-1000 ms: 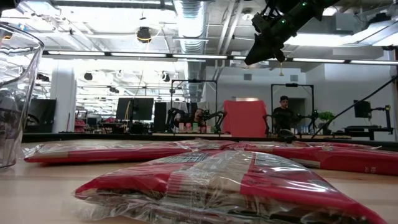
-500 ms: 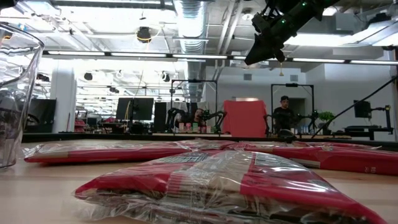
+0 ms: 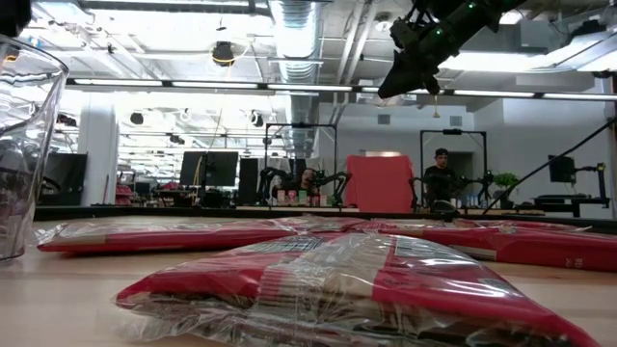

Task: Sort popcorn bags into baskets
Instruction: Put the red popcorn bag into the transparent bin

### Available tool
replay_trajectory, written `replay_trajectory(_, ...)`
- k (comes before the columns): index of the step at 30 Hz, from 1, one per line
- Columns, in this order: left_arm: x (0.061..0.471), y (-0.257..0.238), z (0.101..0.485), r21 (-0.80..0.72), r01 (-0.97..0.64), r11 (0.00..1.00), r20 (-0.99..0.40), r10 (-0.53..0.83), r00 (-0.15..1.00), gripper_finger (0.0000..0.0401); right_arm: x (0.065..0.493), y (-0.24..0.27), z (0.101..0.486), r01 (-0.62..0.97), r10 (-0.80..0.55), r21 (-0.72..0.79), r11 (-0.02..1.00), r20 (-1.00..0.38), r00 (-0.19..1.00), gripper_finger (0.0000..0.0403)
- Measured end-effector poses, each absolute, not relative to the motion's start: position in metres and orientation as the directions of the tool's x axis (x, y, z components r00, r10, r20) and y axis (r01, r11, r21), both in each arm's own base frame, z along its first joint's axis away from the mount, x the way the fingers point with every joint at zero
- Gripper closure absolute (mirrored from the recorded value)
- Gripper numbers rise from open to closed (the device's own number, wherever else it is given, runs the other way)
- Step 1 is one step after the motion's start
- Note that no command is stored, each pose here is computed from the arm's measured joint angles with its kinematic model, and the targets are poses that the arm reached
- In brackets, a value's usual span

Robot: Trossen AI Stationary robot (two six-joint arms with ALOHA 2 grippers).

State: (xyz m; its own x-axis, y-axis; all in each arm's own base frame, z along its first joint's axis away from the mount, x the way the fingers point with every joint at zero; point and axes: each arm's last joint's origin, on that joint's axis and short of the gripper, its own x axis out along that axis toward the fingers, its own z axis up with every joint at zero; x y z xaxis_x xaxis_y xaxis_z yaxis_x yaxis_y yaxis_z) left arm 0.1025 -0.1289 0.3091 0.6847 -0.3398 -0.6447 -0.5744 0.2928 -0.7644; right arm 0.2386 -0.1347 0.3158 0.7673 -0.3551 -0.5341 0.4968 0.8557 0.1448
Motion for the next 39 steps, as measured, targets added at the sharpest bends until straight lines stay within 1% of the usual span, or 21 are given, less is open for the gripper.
replay_trajectory(2, 0.104, -0.111, 0.329, -0.830, -0.500, 0.247, -0.553, -0.252, 0.794, 0.0155, 0.242, -0.129, 0.316, 0.471, -0.321, 0.170, 0.865, -0.534, 0.782, 0.0327)
replay_trajectory(3, 0.106, -0.103, 0.336, -0.849, -0.466, 0.248, -0.515, -0.193, 0.835, 0.0160, 0.244, -0.124, 0.316, 0.454, -0.299, 0.184, 0.872, -0.534, 0.791, 0.0327)
replay_trajectory(4, 0.108, -0.096, 0.343, -0.858, -0.438, 0.267, -0.484, -0.134, 0.865, 0.0165, 0.246, -0.119, 0.315, 0.436, -0.279, 0.192, 0.879, -0.534, 0.798, 0.0327)
replay_trajectory(6, 0.115, -0.082, 0.353, -0.844, -0.414, 0.342, -0.452, -0.036, 0.891, 0.0176, 0.251, -0.107, 0.310, 0.395, -0.237, 0.195, 0.898, -0.543, 0.806, 0.0327)
replay_trajectory(8, 0.126, -0.071, 0.354, -0.792, -0.434, 0.429, -0.469, 0.029, 0.883, 0.0191, 0.256, -0.092, 0.302, 0.334, -0.186, 0.172, 0.927, -0.562, 0.806, 0.0327)
replay_trajectory(9, 0.132, -0.065, 0.352, -0.764, -0.460, 0.453, -0.493, 0.050, 0.868, 0.0201, 0.258, -0.085, 0.297, 0.295, -0.162, 0.153, 0.943, -0.564, 0.810, 0.0328)
replay_trajectory(11, 0.145, -0.051, 0.346, -0.709, -0.522, 0.474, -0.565, 0.061, 0.823, 0.0228, 0.262, -0.072, 0.286, 0.227, -0.120, 0.123, 0.966, -0.564, 0.817, 0.0331)
replay_trajectory(13, 0.156, -0.035, 0.339, -0.659, -0.560, 0.502, -0.627, 0.044, 0.778, 0.0264, 0.268, -0.062, 0.274, 0.167, -0.070, 0.122, 0.978, -0.564, 0.823, 0.0343)
replay_trajectory(17, 0.171, -0.006, 0.337, -0.607, -0.516, 0.604, -0.643, 0.009, 0.766, 0.0349, 0.287, -0.051, 0.252, 0.004, 0.078, 0.143, 0.990, -0.561, 0.824, 0.0388)
replay_trajectory(19, 0.175, 0.007, 0.336, -0.603, -0.477, 0.639, -0.636, -0.024, 0.772, 0.0385, 0.302, -0.040, 0.238, -0.060, 0.134, 0.148, 0.987, -0.562, 0.816, 0.0391)
replay_trajectory(20, 0.176, 0.012, 0.336, -0.605, -0.462, 0.648, -0.636, -0.043, 0.771, 0.0392, 0.310, -0.032, 0.230, -0.091, 0.160, 0.149, 0.985, -0.560, 0.813, 0.0388)
replay_trajectory(22, 0.174, 0.020, 0.335, -0.602, -0.441, 0.666, -0.639, -0.070, 0.766, 0.0392, 0.324, -0.015, 0.219, -0.150, 0.209, 0.150, 0.977, -0.543, 0.813, 0.0384)
replay_trajectory(24, 0.172, 0.026, 0.335, -0.587, -0.424, 0.689, -0.640, -0.073, 0.765, 0.0394, 0.340, 0.002, 0.212, -0.192, 0.251, 0.166, 0.967, -0.520, 0.816, 0.0388)
replay_trajectory(26, 0.169, 0.031, 0.335, -0.558, -0.414, 0.719, -0.645, -0.062, 0.761, 0.0398, 0.355, 0.015, 0.206, -0.205, 0.281, 0.201, 0.958, -0.506, 0.815, 0.0395)
replay_trajectory(29, 0.167, 0.036, 0.334, -0.523, -0.402, 0.752, -0.655, -0.053, 0.754, 0.0400, 0.379, 0.027, 0.198, -0.207, 0.305, 0.247, 0.947, -0.481, 0.822, 0.0391)
replay_trajectory(32, 0.166, 0.037, 0.333, -0.498, -0.372, 0.783, -0.662, -0.065, 0.747, 0.0400, 0.401, 0.036, 0.183, -0.196, 0.318, 0.283, 0.939, -0.499, 0.806, 0.0388)
replay_trajectory(34, 0.165, 0.037, 0.331, -0.478, -0.361, 0.801, -0.674, -0.070, 0.736, 0.0401, 0.417, 0.045, 0.174, -0.204, 0.331, 0.289, 0.935, -0.511, 0.793, 0.0393)
replay_trajectory(37, 0.162, 0.036, 0.330, -0.455, -0.353, 0.818, -0.691, -0.074, 0.719, 0.0401, 0.437, 0.061, 0.164, -0.225, 0.353, 0.292, 0.930, -0.525, 0.775, 0.0397)
replay_trajectory(39, 0.159, 0.035, 0.330, -0.453, -0.357, 0.817, -0.701, -0.079, 0.709, 0.0401, 0.449, 0.070, 0.159, -0.221, 0.354, 0.294, 0.930, -0.550, 0.756, 0.0391)
